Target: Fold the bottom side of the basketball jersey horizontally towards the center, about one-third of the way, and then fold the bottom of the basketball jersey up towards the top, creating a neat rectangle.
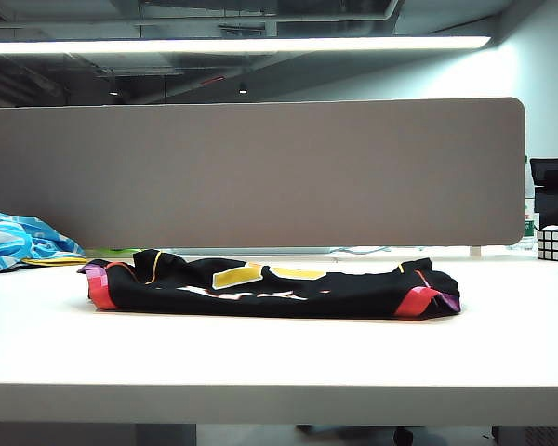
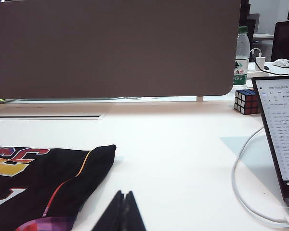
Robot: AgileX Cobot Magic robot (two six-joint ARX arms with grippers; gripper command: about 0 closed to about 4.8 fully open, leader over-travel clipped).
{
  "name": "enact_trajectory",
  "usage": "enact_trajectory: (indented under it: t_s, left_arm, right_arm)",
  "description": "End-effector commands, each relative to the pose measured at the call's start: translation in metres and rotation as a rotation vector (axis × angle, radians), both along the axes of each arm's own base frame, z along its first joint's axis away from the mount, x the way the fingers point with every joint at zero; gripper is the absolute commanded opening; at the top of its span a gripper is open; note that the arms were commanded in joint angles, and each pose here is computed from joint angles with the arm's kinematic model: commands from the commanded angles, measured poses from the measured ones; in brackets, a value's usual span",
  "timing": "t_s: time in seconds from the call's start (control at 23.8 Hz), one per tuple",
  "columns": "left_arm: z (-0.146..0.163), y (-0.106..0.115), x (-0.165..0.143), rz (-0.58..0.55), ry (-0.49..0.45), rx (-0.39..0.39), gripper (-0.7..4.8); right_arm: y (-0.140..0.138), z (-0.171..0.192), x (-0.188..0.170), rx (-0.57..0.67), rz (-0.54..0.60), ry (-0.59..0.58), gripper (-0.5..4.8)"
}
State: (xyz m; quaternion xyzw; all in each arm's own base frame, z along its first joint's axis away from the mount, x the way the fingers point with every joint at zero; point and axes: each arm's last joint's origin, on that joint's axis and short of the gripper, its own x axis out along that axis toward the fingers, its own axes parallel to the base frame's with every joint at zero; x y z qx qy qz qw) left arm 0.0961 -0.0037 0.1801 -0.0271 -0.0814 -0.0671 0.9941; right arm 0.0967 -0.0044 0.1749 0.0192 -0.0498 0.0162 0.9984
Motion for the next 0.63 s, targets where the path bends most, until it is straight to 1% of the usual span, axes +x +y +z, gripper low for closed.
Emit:
enact_trajectory:
  t_s: [0.04,0.63]
  left_arm:
    - [0.0027,0.0002,-0.0005,0.004,-0.015,0.005,-0.05]
    - [0.0014,0.0002,-0.0003,0.004,0.0,0.005,-0.05]
  right_arm:
    - [0.0,-0.0007,0.0001,0.002,0.001,-0.009,-0.07]
    - [0.0001,-0.0007,0.0001,0.002,0.002,-0.009,-0.07]
